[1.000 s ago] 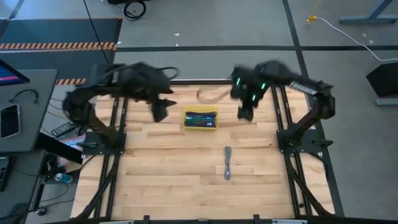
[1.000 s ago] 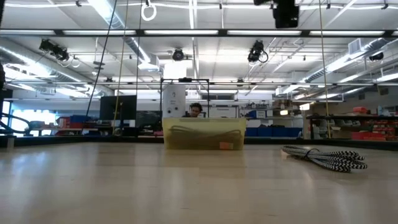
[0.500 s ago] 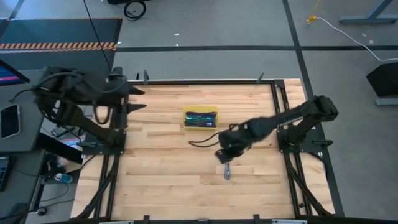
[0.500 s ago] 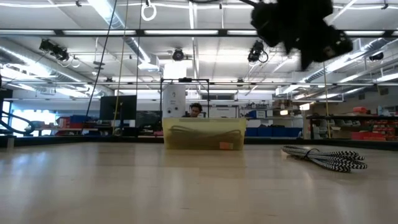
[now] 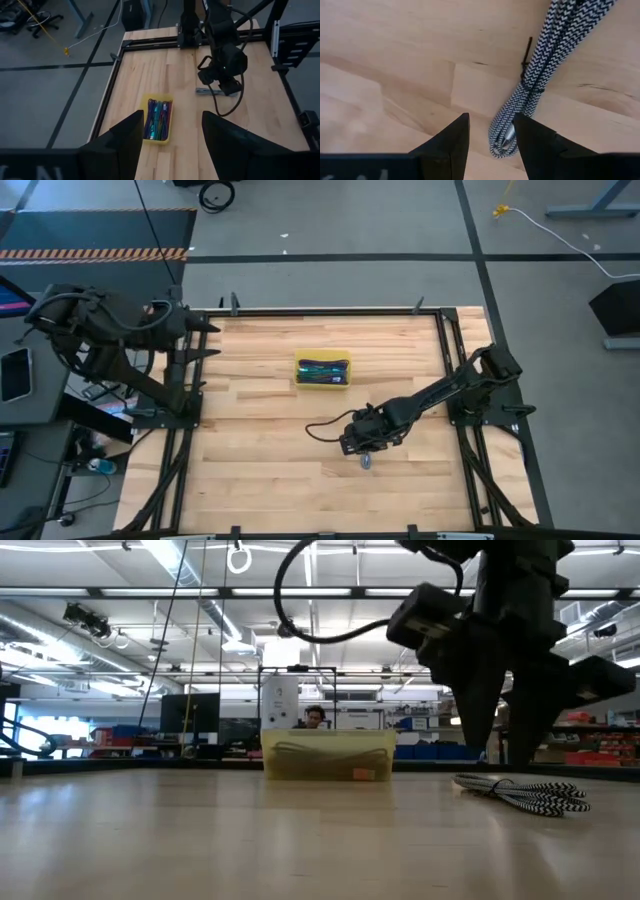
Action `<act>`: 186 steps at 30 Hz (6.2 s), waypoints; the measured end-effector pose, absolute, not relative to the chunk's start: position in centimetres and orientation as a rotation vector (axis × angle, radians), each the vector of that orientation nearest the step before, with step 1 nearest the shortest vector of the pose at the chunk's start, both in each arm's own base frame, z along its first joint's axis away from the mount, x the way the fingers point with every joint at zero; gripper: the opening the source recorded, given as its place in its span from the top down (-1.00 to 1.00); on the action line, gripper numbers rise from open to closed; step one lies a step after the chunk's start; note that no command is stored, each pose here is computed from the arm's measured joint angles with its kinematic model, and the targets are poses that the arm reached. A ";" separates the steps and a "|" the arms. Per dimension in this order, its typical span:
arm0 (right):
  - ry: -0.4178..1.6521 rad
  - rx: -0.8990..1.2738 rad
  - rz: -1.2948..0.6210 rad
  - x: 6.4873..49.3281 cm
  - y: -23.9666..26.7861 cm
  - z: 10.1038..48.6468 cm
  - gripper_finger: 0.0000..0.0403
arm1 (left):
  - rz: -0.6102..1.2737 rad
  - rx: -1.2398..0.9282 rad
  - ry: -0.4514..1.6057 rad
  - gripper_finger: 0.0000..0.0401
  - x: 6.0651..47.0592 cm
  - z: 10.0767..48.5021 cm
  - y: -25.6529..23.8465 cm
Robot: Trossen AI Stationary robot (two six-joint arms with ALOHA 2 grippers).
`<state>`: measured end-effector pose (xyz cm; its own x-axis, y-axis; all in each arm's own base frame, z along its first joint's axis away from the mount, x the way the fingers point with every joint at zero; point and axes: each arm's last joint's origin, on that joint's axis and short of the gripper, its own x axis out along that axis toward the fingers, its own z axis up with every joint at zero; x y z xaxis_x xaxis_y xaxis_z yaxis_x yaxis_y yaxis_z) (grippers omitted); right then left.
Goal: Pick and place USB-C Cables
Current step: Put the white charger cable into the bin
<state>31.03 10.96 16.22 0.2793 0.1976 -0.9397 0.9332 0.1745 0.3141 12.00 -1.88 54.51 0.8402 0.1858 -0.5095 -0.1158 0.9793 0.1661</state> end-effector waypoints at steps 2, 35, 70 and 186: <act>1.209 1.317 -0.752 31.2 10.8 15.9 0.20 | 0.157 0.142 0.552 -0.04 12.0 54.5 -1.9; 1.140 1.221 -0.945 30.1 8.6 16.6 0.20 | 0.159 0.140 0.556 -0.04 12.2 54.5 -1.9; 1.152 1.229 -1.034 30.5 11.1 13.2 0.21 | 0.156 0.148 0.557 -0.04 12.2 54.5 -1.9; 1.151 0.095 0.282 40.0 -15.7 19.9 0.90 | 0.299 0.047 0.523 -0.04 12.2 54.6 -1.6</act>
<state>39.98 -15.72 19.85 0.3768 0.2685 -0.8865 -0.1719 0.9607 0.2179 12.19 -1.61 54.56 0.8241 0.2928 -0.4849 -0.2688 0.9557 0.1203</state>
